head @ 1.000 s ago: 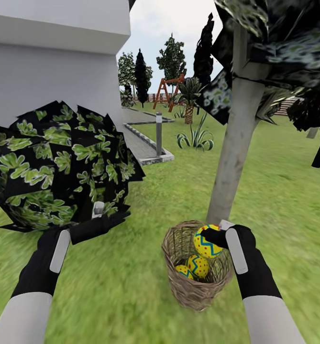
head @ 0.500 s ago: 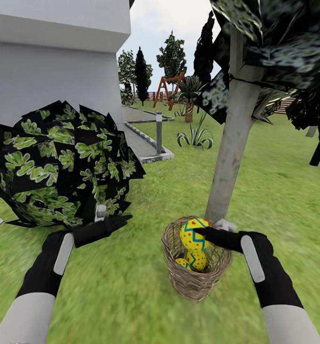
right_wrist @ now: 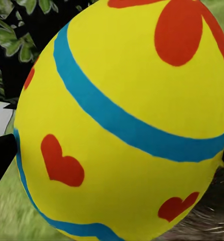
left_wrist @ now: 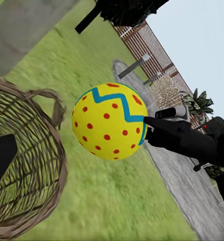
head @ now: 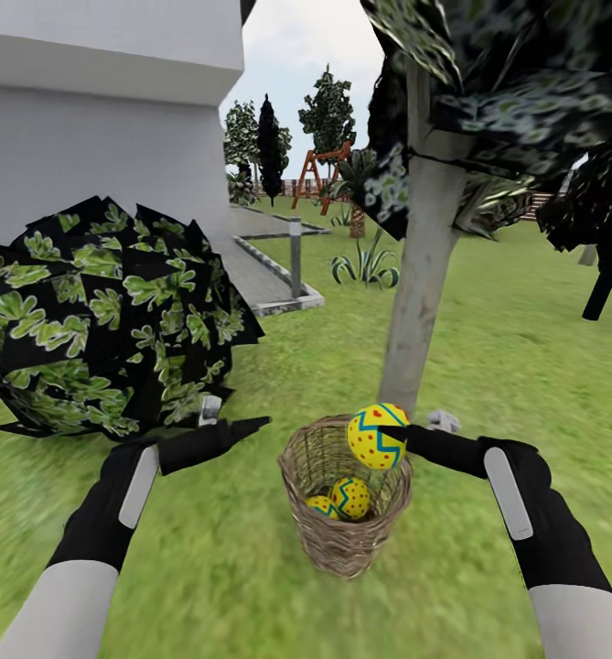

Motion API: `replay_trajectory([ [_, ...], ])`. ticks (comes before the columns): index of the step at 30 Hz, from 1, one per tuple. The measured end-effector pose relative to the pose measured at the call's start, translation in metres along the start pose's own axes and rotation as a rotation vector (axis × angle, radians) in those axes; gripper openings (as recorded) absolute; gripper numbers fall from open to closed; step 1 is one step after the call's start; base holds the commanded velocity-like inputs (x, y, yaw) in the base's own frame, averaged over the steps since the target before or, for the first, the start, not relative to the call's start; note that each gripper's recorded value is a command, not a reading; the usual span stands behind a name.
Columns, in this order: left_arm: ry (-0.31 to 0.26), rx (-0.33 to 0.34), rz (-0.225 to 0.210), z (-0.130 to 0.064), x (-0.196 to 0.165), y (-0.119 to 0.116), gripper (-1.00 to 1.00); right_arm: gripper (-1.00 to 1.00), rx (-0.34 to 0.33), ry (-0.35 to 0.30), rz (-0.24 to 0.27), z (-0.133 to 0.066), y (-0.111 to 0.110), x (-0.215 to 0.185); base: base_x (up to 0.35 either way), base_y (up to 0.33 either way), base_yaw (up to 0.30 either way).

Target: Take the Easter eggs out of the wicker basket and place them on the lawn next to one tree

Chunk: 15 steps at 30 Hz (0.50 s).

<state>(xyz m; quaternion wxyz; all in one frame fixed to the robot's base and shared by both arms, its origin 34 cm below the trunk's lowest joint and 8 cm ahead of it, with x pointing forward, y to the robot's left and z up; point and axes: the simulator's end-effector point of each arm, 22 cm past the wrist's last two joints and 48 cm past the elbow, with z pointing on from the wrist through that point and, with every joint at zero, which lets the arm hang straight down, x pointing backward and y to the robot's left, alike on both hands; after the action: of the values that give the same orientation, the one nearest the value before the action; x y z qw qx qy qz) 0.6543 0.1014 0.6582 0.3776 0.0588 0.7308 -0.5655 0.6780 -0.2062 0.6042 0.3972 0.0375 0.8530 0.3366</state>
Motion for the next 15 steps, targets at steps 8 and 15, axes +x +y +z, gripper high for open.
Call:
replay_trajectory([
  [8, 0.0, 0.0, 0.004, 0.001, 0.0, 0.0, 1.0, -1.0, 0.007, 0.004, 0.001, -0.001, -0.005, 0.0, 0.0, -0.311, 0.0],
  [15, 0.0, 0.001, 0.004, 0.001, 0.0, 0.0, 1.0, -1.0, 0.021, -0.017, 0.02, -0.007, -0.014, -0.006, 0.0, -0.33, 0.0],
])
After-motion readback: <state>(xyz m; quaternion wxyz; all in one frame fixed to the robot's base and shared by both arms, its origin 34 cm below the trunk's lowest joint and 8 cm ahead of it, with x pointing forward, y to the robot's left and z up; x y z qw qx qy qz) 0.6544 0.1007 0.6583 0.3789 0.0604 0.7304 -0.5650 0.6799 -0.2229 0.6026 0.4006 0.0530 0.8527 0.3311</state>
